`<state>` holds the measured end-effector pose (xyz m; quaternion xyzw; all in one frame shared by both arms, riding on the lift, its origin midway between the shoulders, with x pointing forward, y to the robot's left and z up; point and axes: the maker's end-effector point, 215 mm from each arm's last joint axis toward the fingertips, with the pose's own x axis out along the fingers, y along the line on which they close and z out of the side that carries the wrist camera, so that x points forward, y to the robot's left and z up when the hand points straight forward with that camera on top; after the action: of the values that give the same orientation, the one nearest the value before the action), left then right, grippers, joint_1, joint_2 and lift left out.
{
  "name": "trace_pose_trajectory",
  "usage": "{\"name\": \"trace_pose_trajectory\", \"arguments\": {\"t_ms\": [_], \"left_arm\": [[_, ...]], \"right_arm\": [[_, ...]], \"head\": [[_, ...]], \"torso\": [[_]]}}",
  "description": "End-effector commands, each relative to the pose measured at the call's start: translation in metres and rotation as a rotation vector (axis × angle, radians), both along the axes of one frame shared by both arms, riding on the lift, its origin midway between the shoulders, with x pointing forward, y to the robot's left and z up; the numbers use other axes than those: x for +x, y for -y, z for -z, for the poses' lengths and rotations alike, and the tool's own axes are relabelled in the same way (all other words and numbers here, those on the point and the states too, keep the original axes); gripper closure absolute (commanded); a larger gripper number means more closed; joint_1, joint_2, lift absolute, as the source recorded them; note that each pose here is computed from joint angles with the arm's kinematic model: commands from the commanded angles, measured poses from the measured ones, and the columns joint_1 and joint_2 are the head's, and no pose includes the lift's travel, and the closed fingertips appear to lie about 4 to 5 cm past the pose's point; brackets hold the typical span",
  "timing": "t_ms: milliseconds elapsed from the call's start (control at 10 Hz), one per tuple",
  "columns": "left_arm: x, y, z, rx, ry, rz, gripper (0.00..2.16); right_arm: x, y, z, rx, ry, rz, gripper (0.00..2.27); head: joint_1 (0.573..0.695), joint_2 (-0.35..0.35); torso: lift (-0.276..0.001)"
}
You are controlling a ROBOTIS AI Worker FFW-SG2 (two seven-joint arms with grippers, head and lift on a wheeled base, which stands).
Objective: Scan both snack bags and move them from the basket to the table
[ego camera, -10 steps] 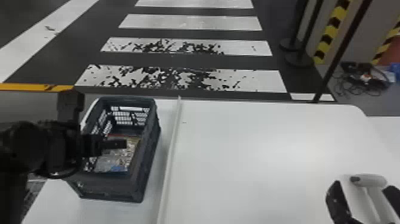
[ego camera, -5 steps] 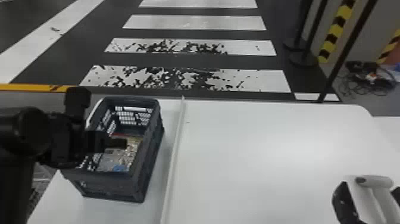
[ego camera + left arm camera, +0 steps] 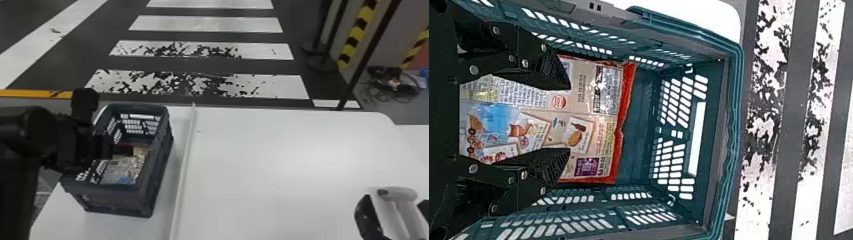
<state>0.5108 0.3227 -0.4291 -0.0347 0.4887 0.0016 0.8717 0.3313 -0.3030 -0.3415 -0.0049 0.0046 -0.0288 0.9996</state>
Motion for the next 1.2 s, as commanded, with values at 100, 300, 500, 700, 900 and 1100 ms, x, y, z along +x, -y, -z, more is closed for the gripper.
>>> {"name": "trace_pose_trajectory", "arguments": {"t_ms": [100, 300, 500, 700, 900, 1100], "left_arm": [[0.003, -0.002, 0.003, -0.002, -0.015, -0.006, 0.53], [0.007, -0.002, -0.001, -0.001, -0.01, -0.006, 0.5], [0.006, 0.0, 0.007, -0.013, -0.031, -0.01, 0.44], [0.011, 0.005, 0.012, -0.018, -0.052, -0.006, 0.44], [0.012, 0.006, 0.021, -0.026, -0.083, -0.01, 0.44], [0.015, 0.007, 0.028, -0.034, -0.114, -0.017, 0.43]], "right_arm": [[0.0, -0.001, 0.0, -0.001, -0.001, -0.003, 0.03], [0.0, 0.0, -0.001, -0.002, 0.002, -0.003, 0.03], [0.0, 0.001, 0.001, -0.001, -0.001, -0.002, 0.03], [0.001, 0.001, 0.004, 0.003, -0.004, -0.002, 0.03], [0.001, 0.002, 0.004, 0.006, -0.003, -0.001, 0.03], [0.001, 0.004, 0.004, 0.009, 0.002, 0.001, 0.03]], "head": [[0.695, 0.027], [0.695, 0.029], [0.695, 0.028], [0.695, 0.024], [0.695, 0.018], [0.695, 0.015]], "torso": [[-0.098], [-0.098], [-0.098], [-0.098], [-0.098], [-0.098]]}}
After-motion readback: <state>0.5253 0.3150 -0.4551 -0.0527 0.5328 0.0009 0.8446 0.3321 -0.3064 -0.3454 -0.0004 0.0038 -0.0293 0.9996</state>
